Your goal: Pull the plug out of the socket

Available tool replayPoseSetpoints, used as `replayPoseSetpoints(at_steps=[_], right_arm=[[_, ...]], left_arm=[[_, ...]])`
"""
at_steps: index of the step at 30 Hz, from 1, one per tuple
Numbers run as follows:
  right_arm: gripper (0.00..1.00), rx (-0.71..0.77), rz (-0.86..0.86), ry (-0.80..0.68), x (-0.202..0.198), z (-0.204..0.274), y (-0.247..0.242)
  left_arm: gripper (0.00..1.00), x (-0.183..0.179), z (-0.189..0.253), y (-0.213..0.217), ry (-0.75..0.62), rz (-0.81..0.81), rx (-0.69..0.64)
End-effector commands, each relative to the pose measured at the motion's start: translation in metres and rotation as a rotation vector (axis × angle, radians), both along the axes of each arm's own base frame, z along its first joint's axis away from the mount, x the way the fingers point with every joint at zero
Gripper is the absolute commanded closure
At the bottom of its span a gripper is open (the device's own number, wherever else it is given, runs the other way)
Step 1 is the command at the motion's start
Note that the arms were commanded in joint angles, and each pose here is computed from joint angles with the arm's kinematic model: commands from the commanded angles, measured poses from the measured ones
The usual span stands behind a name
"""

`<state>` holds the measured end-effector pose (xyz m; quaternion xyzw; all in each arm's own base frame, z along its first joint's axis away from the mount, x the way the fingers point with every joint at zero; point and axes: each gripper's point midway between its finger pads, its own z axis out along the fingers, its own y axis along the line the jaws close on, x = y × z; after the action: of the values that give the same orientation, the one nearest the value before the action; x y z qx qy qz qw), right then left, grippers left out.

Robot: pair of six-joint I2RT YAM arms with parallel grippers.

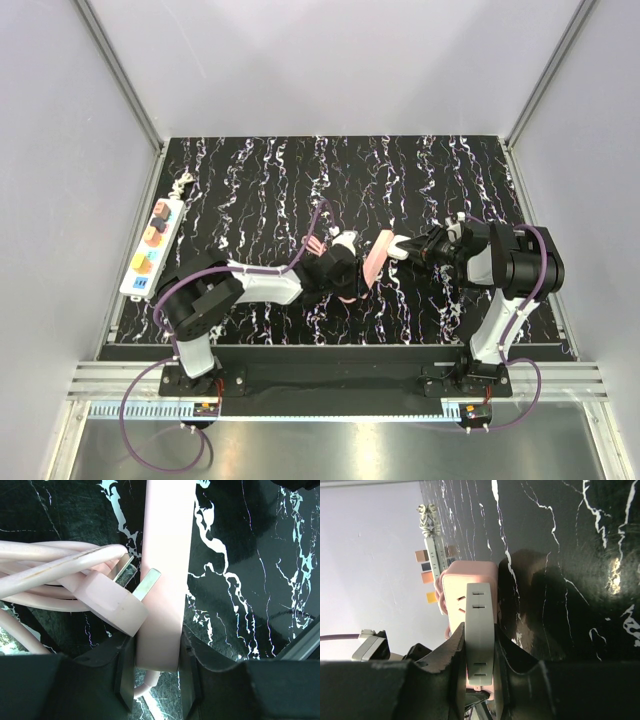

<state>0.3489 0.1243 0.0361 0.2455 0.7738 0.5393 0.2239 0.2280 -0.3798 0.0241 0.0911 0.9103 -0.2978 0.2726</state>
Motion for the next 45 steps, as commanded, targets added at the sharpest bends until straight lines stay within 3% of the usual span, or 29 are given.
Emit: replayPoseSetpoints(at_steps=[1,22,31,38,45], right_arm=[[1.00,0.001,0.020,-0.023,-0.006,0.009,0.001],[1.00,0.021,0.044,-0.014,-0.013,0.013,-0.003],[1.00,-0.050,-0.035,0.059,-0.021,0.010,-0.011],[1.00,-0.165,-0.066,0.017,-0.025,0.026,-0.021],[1.00,-0.186,-0.031,-0.029,-0.024,0.042,-0.020]], left_arm=[[1.00,-0.016,-0.067,0.087,0.129,0.177,0.327],[1.00,-0.012,-0.076,0.115,0.136,0.214,0.355],[1.00,0.001,-0.068,0.122,0.104,0.331,0.366],[1.00,0.011,-0.061,0.111,0.081,0.355,0.349],[1.00,0.003,-0.056,0.080,0.058,0.233,0.330]])
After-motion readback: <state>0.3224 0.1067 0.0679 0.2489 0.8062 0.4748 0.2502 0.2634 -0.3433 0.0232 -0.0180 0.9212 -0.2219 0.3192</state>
